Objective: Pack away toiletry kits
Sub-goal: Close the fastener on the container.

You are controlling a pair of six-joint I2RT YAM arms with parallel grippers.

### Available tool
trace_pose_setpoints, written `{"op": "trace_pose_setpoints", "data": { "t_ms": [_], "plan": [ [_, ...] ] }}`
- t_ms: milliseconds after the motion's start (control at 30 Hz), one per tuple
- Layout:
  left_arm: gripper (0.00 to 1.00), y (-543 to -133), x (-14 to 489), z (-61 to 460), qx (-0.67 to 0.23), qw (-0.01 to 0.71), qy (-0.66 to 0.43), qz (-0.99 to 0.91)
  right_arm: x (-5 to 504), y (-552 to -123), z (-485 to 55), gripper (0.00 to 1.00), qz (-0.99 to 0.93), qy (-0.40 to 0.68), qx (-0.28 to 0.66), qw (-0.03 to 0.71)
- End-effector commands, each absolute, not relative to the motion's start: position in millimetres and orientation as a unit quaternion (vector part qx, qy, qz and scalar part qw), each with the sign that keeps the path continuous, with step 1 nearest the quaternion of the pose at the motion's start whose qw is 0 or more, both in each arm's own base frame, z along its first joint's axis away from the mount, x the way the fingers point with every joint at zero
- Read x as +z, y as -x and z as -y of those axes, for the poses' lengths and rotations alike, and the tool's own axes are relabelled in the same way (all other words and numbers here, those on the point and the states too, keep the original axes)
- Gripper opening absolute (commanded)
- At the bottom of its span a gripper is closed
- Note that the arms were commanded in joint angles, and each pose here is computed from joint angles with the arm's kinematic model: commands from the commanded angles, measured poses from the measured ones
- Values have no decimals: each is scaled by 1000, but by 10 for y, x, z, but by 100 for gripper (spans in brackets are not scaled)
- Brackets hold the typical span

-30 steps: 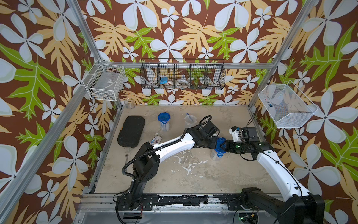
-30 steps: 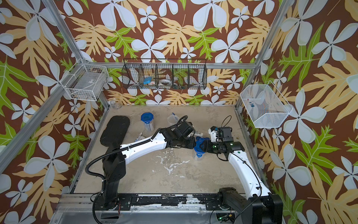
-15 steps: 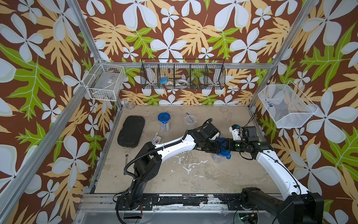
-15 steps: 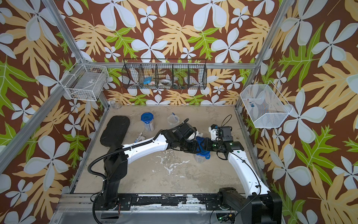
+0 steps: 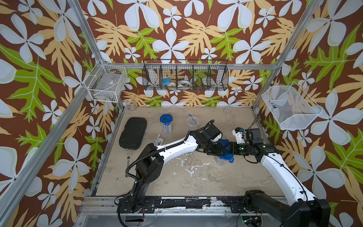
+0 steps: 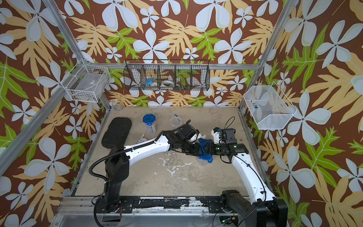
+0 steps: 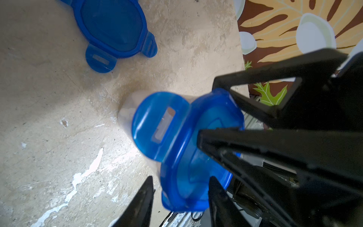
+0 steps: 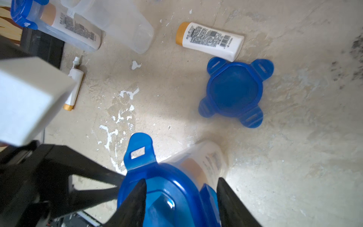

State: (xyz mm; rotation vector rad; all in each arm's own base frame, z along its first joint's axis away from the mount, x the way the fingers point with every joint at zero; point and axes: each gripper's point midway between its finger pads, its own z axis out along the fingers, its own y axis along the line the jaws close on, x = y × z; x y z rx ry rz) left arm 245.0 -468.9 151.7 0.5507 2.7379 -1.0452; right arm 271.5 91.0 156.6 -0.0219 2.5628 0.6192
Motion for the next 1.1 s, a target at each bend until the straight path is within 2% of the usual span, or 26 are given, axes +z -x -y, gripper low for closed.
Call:
{"op": "trace_pose_setpoints", "data": {
  "t_ms": [0, 300, 467, 533, 667, 767, 967, 1000, 1067],
  "plan": [
    [52, -2447, 1475, 4528, -317, 81, -182, -927, 1570, -2565, -976, 58, -944, 13, 245, 220],
    [60, -2450, 1591, 4518, -322, 88, -191, -923, 1628, -2618, -933, 66, -945, 16, 231, 232],
    [62, -2448, 1666, 4461, -312, 97, -203, -923, 1814, -2671, -828, 80, -947, 21, 196, 255],
    [62, -2438, 1724, 4449, -316, 103, -207, -920, 1905, -2664, -788, 83, -946, 21, 185, 264],
    [59, -2545, 1789, 4374, -303, 127, -209, -921, 2019, -2554, -737, 82, -947, 11, 176, 270],
    [50, -2759, 1728, 4224, -280, 148, -190, -929, 1997, -2481, -664, 79, -947, -12, 163, 276],
    [40, -3078, 1552, 4244, -240, 192, -189, -932, 1896, -2407, -638, 78, -954, -24, 157, 253],
    [38, -3085, 1532, 4288, -248, 191, -189, -931, 1878, -2402, -639, 77, -955, -28, 159, 250],
    [34, -3079, 1512, 4384, -265, 188, -190, -926, 1825, -2418, -680, 68, -954, -34, 172, 244]
  ]
}}
